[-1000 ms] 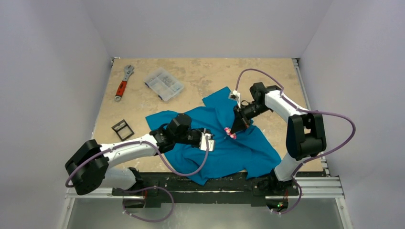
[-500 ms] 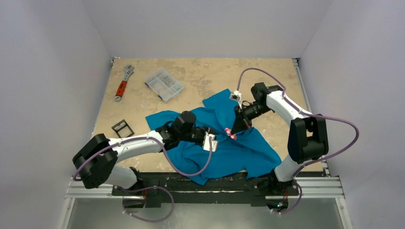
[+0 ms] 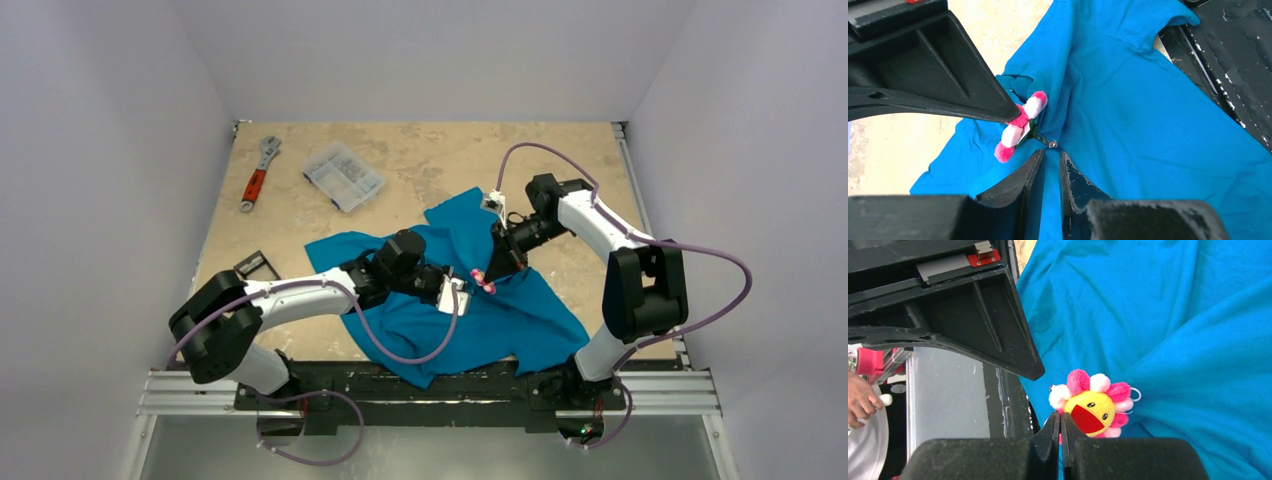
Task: Remove the brooch from the garment
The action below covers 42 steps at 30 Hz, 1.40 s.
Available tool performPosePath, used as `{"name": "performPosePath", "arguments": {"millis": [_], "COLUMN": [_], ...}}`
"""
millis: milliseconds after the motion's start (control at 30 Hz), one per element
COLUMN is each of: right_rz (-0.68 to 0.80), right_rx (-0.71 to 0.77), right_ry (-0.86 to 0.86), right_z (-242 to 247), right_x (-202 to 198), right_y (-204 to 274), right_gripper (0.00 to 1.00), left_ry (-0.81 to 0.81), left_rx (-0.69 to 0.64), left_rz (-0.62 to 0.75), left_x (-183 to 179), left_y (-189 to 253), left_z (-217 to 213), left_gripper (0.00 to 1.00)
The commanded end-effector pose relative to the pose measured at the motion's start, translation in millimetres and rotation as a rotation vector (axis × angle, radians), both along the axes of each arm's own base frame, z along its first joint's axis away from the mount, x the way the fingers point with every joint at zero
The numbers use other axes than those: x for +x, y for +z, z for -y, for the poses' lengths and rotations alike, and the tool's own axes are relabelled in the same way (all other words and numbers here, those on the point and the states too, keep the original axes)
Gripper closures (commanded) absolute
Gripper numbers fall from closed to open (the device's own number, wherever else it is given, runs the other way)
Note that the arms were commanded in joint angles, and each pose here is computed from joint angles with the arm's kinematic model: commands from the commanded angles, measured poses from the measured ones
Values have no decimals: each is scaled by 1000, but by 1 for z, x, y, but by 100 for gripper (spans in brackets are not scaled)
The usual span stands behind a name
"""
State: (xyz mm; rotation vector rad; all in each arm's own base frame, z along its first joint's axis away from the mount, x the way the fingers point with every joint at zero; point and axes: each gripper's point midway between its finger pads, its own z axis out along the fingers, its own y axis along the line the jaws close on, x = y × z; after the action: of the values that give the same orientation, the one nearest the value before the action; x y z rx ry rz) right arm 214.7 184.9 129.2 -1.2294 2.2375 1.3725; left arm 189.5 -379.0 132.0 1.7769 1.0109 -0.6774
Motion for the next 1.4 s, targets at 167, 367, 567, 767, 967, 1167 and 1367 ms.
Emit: {"name": "performPosePath", "arguments": {"millis": [167, 367, 567, 767, 967, 1167, 1367], "right_rz": [34, 32, 30, 28, 17, 0, -11], "right_rx": [31, 31, 34, 38, 44, 33, 35], "right_ry": [16, 15, 17, 24, 25, 29, 25], "right_z": [-3, -3, -2, -2, -3, -1, -4], "right_x": [-3, -3, -6, -8, -10, -14, -11], "right_y": [14, 14, 15, 17, 18, 12, 10], "right_gripper": [100, 100, 100, 100, 100, 100, 100], "left_ry": [-35, -35, -20, 10, 25, 56, 47], "left_rx": [-61, -56, -57, -55, -62, -107, -133], "left_rz": [12, 6, -1, 5, 16, 35, 38], "left_x": [2, 2, 6, 15, 21, 30, 29], "left_y": [19, 17, 16, 13, 11, 22, 30], "left_z": [19, 22, 27, 31, 35, 41, 44], "left_gripper": [84, 81, 85, 87, 90, 96, 100]}}
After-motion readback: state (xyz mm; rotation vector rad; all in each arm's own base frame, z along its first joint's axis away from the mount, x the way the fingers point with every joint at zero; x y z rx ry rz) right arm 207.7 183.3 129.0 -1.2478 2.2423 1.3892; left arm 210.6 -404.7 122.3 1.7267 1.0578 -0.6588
